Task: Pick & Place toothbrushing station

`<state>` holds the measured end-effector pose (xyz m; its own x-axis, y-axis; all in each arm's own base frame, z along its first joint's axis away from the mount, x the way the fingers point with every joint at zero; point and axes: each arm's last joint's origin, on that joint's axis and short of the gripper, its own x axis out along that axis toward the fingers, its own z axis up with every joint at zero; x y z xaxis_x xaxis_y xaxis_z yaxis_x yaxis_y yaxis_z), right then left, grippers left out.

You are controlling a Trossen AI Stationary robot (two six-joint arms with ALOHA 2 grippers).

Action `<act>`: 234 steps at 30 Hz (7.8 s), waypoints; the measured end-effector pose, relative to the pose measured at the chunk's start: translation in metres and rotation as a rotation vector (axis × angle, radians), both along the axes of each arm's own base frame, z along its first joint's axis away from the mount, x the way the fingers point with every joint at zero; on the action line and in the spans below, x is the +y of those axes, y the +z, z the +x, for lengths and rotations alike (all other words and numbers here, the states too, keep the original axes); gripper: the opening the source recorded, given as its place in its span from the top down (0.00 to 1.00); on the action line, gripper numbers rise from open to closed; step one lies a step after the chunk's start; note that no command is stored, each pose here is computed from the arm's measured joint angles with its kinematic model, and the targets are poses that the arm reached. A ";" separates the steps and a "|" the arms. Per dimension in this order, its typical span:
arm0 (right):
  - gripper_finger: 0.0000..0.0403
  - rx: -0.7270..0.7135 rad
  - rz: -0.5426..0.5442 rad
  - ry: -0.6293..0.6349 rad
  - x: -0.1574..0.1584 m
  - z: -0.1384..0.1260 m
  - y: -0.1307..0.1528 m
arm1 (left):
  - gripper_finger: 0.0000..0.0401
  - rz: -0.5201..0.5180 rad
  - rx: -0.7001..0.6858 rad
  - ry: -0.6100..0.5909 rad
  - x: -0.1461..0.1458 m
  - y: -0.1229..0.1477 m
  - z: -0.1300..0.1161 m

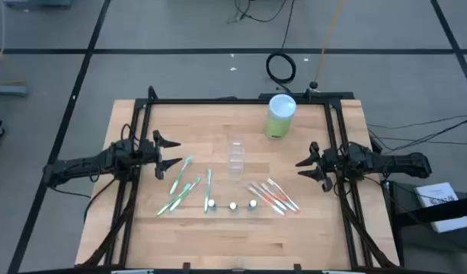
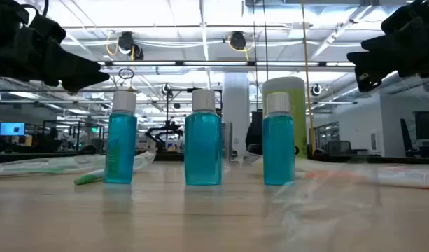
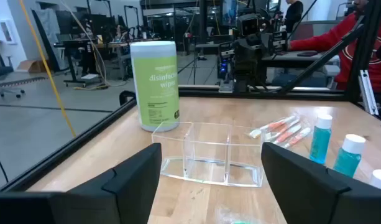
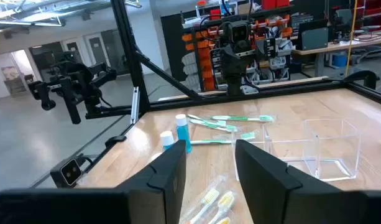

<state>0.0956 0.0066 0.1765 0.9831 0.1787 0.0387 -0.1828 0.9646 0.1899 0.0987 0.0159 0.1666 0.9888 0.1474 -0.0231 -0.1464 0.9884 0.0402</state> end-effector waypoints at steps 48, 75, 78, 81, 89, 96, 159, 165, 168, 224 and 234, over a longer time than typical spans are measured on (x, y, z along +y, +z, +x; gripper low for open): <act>0.68 0.000 0.000 0.000 0.000 0.000 0.000 | 0.29 0.000 0.000 0.000 0.000 0.000 0.000; 0.68 0.000 0.000 0.000 0.000 0.000 0.000 | 0.29 0.000 -0.001 0.000 0.000 0.000 0.000; 0.68 0.000 0.000 0.000 0.000 0.000 0.000 | 0.29 0.000 0.000 0.000 0.000 0.000 0.000; 0.68 0.000 0.000 0.000 0.000 0.000 0.000 | 0.29 0.000 -0.001 0.000 0.000 0.000 0.000; 0.68 0.001 0.000 0.000 0.000 0.000 0.000 | 0.29 0.000 0.000 0.000 0.000 0.000 0.000; 0.68 0.001 0.000 0.000 0.000 0.000 0.000 | 0.29 0.000 0.000 0.000 0.000 0.000 0.000; 0.68 -0.127 0.129 0.014 0.000 -0.002 0.014 | 0.29 0.000 0.000 0.000 0.000 0.000 0.000; 0.68 -0.236 0.193 0.031 0.000 -0.004 0.025 | 0.29 0.000 0.000 0.000 0.000 0.000 0.000; 0.68 -0.299 0.198 0.012 -0.001 -0.006 0.031 | 0.29 0.000 0.000 0.000 0.000 0.000 0.000; 0.52 0.890 -0.067 -0.476 0.062 0.137 -0.070 | 0.29 0.000 -0.001 -0.001 0.000 0.000 0.000; 0.72 0.895 -0.064 -0.479 0.061 0.137 -0.071 | 0.29 0.000 -0.001 -0.001 0.000 0.000 0.000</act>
<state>0.2327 0.0674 0.1057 0.6151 -0.2652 -0.7425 0.4092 0.9123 0.0131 0.0987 0.0158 0.1667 0.9889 0.1468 -0.0223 -0.1458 0.9885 0.0402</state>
